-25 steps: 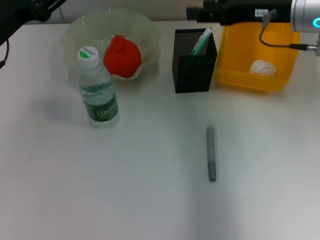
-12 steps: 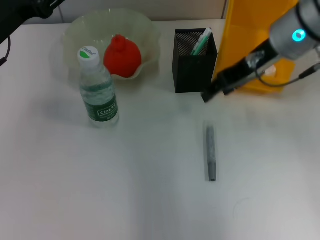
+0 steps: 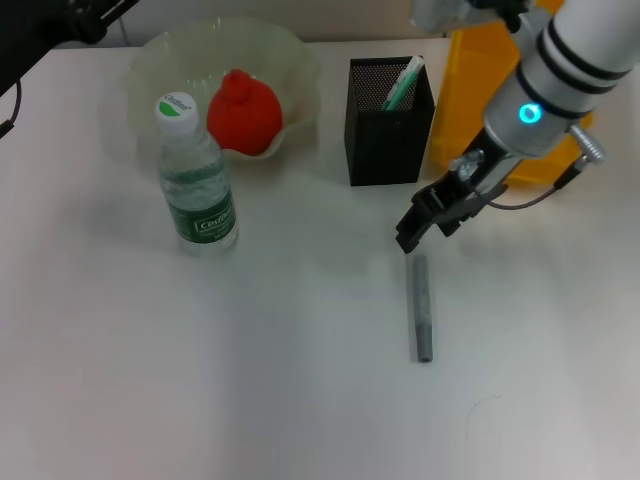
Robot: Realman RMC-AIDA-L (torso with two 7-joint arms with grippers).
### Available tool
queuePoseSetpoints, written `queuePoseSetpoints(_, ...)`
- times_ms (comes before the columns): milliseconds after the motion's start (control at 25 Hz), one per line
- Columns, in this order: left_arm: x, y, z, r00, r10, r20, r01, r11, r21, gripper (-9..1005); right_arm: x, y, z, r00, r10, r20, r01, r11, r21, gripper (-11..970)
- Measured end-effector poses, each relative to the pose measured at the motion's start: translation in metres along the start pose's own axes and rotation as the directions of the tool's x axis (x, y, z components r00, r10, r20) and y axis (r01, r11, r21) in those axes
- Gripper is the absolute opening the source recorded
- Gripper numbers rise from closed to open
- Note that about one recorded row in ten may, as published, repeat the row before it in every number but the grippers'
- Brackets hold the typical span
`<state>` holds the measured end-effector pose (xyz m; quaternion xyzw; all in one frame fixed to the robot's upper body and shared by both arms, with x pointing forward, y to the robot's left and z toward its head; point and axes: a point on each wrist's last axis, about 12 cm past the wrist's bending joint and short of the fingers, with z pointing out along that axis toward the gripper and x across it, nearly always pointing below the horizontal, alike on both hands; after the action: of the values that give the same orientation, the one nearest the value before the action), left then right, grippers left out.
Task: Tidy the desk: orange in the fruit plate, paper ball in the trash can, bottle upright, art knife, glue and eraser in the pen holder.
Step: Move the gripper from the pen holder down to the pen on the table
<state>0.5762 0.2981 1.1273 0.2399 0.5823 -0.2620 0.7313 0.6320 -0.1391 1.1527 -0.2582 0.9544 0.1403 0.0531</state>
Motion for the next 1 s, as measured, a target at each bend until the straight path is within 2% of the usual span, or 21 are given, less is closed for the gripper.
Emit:
queuePoseSetpoints(320,0.002,0.0,-0.007,1.0,0.009,0.005,-0.009,1.0,-0.018,742,-0.005,0.005,0.017,1.0,-0.008,-0.018,0.009,0.999,0.032,624)
queuePoseSetpoints(1000,0.002,0.003,-0.018,0.999,0.031,0.015,-0.03,0.998,-0.057,742,-0.007,0.009,0.027,0.999,-0.007,-0.047,0.01,0.997,0.073,623)
